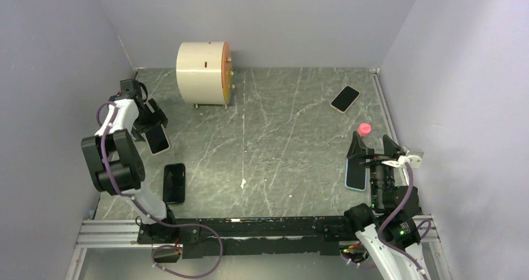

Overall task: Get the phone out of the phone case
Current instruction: Pick up the phone at the center of the board.

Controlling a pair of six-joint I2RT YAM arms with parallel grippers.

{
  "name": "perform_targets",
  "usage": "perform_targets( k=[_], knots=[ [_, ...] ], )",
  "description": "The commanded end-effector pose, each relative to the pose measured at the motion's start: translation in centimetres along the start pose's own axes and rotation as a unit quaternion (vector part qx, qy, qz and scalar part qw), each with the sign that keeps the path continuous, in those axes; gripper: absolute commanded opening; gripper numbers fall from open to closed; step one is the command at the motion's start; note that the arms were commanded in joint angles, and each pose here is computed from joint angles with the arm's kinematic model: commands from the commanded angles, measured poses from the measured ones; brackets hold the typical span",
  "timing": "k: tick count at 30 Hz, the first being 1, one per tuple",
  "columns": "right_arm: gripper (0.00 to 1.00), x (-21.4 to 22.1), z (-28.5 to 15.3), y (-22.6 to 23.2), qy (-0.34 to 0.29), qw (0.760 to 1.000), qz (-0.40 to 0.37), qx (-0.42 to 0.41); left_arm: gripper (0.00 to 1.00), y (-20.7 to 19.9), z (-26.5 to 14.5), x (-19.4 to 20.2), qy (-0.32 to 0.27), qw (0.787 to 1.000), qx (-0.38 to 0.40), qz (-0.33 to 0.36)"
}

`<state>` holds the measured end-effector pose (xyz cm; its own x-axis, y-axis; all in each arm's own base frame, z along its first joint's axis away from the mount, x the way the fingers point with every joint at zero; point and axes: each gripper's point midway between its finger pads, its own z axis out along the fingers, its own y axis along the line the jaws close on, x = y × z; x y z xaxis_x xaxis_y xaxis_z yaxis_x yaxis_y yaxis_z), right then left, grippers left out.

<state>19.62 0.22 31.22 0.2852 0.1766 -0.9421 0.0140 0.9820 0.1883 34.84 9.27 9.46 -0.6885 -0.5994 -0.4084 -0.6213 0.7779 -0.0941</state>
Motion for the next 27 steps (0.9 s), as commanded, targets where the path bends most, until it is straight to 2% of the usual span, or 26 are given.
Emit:
perform_targets(
  k=[1, 8, 14, 27],
  knots=[
    [0.99, -4.8, -2.4, -0.7, -0.089, 0.995, 0.037, -0.012, 0.94, 0.6, 2.0, -1.1, 0.024, 0.999, -0.006, 0.031],
    [0.99, -4.5, -2.2, -0.3, -0.088, 0.995, 0.042, -0.021, 0.94, 1.4, 4.3, -1.1, 0.047, 0.998, -0.012, 0.036],
    [0.99, -4.3, -2.2, 0.0, -0.087, 0.995, 0.045, -0.029, 0.94, -0.5, 5.2, -0.6, 0.062, 0.997, 0.041, 0.035],
    [0.99, -4.3, -2.2, 0.0, -0.087, 0.995, 0.044, -0.030, 0.94, 1.2, 7.8, -1.2, 0.083, 0.996, -0.029, 0.022]
  ],
)
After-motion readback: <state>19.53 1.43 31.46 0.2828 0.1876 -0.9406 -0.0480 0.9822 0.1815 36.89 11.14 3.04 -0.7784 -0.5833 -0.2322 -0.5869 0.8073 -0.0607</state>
